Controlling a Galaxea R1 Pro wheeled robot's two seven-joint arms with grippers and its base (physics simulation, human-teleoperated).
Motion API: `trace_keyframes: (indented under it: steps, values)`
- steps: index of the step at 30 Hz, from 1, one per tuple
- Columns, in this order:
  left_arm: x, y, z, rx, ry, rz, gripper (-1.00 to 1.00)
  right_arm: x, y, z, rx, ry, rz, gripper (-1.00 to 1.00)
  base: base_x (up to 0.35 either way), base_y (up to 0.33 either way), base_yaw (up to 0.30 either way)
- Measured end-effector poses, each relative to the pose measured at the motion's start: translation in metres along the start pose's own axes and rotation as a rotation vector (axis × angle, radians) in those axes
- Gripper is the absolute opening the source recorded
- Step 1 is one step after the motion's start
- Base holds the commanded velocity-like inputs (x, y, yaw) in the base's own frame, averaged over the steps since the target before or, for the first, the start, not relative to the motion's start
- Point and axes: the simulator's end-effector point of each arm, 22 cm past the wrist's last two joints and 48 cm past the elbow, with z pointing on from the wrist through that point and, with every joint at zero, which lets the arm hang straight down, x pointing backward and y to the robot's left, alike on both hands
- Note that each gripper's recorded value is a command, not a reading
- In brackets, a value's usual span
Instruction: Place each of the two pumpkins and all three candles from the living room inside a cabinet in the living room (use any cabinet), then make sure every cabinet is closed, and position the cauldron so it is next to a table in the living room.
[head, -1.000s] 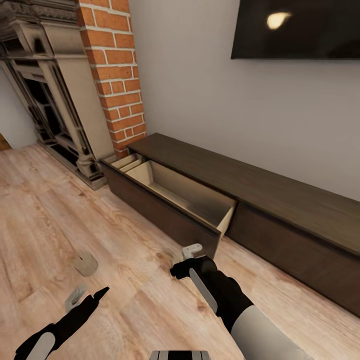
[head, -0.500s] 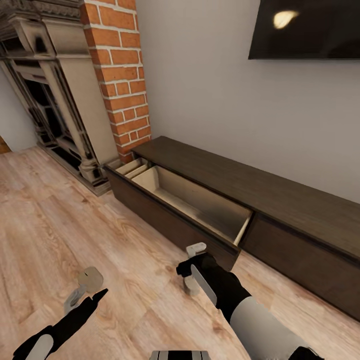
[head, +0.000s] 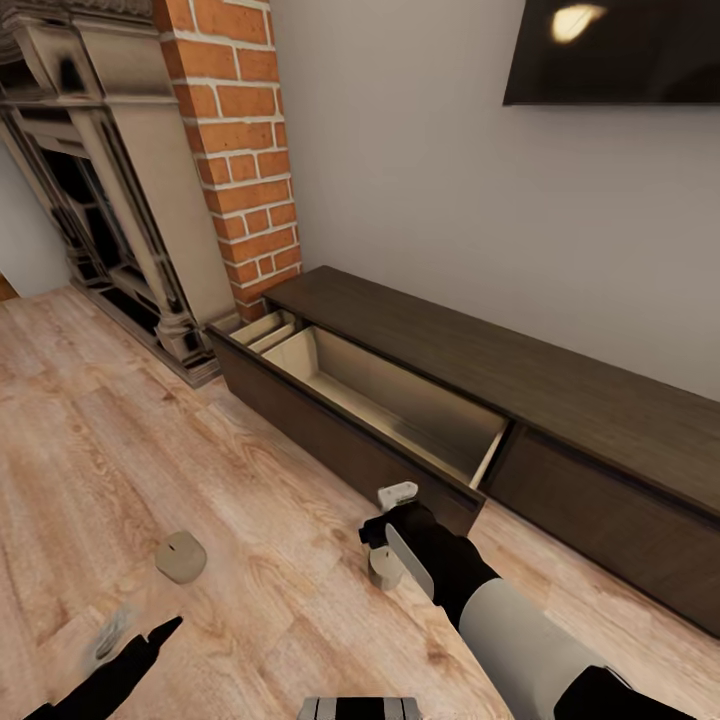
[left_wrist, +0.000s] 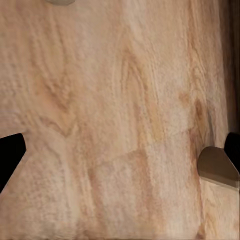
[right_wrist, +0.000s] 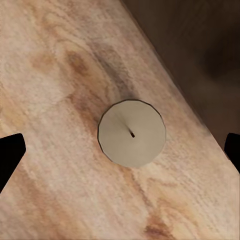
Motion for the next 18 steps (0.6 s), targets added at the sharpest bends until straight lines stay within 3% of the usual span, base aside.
trace_keyframes:
  steps: [2,4,6,8,13,18]
  values:
    - [-0.001,0.009,0.0,-0.044,-0.002,0.003,1.0,-0.001,0.0,0.004,-0.002,-0.014,0.006,1.0,0.0,0.0,0.0]
    - [-0.012,0.008,-0.01,-0.089,-0.032,0.037,1.0,-0.006,0.001,0.007,-0.004,-0.043,0.015,1.0,0.0,0.0,0.0]
    - [-0.036,-0.001,-0.039,-0.117,-0.096,0.072,1.0,-0.007,0.001,0.011,-0.006,-0.053,0.019,1.0,0.0,0.0,0.0]
    - [-0.038,-0.007,-0.044,-0.111,-0.099,0.079,1.0,-0.005,0.002,0.014,-0.009,-0.048,0.022,1.0,0.0,0.0,0.0]
    - [-0.036,-0.012,-0.042,-0.079,-0.09,0.018,1.0,-0.009,-0.001,0.021,-0.009,-0.046,0.026,1.0,0.0,0.0,0.0]
    - [-0.03,-0.008,-0.038,-0.083,-0.077,-0.005,1.0,-0.006,-0.009,0.033,0.001,-0.025,0.029,1.0,0.0,0.0,0.0]
